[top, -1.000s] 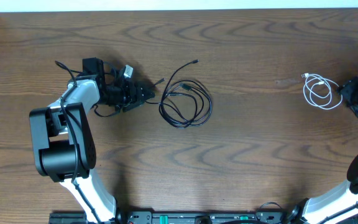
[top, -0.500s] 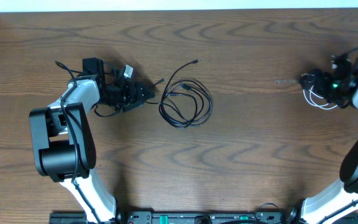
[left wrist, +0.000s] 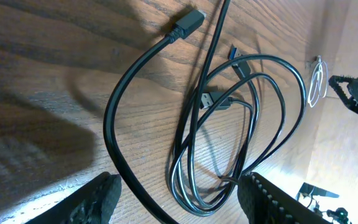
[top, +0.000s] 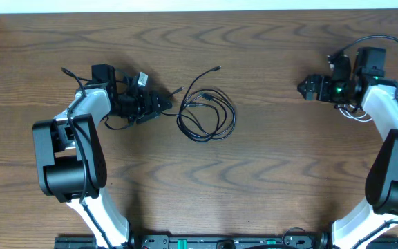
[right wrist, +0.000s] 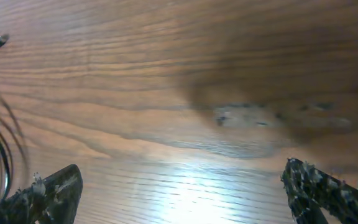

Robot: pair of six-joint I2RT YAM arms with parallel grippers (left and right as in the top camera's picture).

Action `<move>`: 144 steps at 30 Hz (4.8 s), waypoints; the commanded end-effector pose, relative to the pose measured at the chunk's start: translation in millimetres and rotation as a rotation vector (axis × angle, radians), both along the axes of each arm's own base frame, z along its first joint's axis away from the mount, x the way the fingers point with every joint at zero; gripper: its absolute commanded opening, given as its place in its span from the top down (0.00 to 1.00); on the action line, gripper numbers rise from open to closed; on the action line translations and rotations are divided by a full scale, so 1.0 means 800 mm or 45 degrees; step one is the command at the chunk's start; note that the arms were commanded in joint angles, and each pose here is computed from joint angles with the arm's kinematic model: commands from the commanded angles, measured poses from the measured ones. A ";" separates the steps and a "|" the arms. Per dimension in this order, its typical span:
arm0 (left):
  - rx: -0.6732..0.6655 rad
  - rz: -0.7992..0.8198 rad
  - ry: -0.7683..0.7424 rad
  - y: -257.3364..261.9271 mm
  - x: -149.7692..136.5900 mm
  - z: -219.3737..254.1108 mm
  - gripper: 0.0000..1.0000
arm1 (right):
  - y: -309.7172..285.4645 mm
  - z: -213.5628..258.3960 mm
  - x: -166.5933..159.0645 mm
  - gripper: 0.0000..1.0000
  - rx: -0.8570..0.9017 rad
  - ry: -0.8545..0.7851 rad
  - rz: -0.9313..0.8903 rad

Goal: Untangle cables

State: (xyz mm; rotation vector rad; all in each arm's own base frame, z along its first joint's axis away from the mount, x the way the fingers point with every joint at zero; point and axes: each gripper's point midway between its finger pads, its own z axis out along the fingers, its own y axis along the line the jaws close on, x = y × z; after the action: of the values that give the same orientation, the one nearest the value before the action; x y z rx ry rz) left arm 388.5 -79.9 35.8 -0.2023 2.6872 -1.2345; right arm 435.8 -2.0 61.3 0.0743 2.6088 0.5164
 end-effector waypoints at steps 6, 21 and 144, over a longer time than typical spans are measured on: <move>-0.006 0.007 -0.007 -0.001 0.000 0.007 0.35 | 0.072 0.012 0.000 0.01 0.024 -0.029 0.151; -0.005 0.007 -0.015 0.000 0.001 0.007 0.35 | 0.199 0.032 0.001 0.01 0.088 -0.133 0.339; -0.018 0.267 0.135 0.064 0.002 0.002 0.92 | 0.465 0.040 -0.126 0.39 0.041 -0.395 0.992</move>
State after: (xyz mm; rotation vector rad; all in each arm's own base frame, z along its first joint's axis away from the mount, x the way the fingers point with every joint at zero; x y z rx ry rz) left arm 391.6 -34.9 43.8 -0.4749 2.6168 -1.2946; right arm 357.8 357.6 93.9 -0.8371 2.2556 0.6241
